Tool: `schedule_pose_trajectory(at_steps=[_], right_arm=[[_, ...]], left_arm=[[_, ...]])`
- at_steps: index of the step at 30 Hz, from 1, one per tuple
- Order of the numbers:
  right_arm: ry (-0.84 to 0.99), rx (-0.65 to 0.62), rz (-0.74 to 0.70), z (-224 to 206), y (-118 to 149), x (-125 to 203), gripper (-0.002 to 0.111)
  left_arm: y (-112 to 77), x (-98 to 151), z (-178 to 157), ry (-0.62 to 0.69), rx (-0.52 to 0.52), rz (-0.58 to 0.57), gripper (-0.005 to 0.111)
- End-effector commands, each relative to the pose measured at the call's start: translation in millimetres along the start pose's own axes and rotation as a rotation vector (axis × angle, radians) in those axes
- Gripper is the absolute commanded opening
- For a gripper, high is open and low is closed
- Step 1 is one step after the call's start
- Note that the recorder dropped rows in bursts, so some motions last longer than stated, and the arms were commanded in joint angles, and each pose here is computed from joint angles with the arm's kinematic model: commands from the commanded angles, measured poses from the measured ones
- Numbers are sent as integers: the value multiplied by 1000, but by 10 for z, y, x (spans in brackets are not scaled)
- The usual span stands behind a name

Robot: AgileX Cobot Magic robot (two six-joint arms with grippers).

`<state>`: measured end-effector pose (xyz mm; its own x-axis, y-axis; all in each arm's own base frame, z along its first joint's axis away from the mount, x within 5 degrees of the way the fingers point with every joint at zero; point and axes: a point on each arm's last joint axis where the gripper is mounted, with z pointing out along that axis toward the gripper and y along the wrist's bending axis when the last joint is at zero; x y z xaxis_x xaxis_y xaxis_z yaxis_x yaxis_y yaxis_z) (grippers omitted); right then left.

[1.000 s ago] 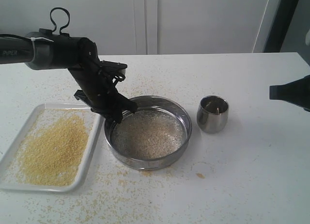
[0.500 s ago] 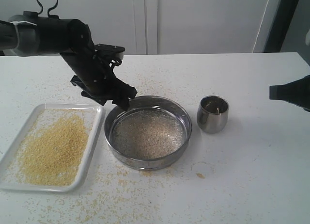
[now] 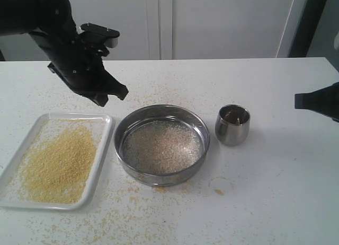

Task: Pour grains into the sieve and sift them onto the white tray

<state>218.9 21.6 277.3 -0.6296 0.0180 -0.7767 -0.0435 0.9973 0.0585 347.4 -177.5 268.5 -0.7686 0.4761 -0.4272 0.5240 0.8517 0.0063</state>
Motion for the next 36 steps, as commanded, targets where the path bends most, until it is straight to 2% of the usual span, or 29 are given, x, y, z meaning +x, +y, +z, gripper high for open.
schedule_pose_trajectory(at_steps=[1,15,26,31,36], right_arm=[[-16,3,4,-12,-10,-5,0],[-16,3,4,-12,-10,-5,0],[-16,3,4,-12,-10,-5,0],[-16,3,4,-12,-10,-5,0],[-16,3,4,-12,-10,-5,0]], left_arm=[[-35,180,-195,16,0,-1,0],[-115,772,-691,-16,19,-20,0],[-228,1242,-836,-2,100,-81,0],[-297,1482,-834,56,157,-120,0],[-312,1569,-857,125,168,-106,0]])
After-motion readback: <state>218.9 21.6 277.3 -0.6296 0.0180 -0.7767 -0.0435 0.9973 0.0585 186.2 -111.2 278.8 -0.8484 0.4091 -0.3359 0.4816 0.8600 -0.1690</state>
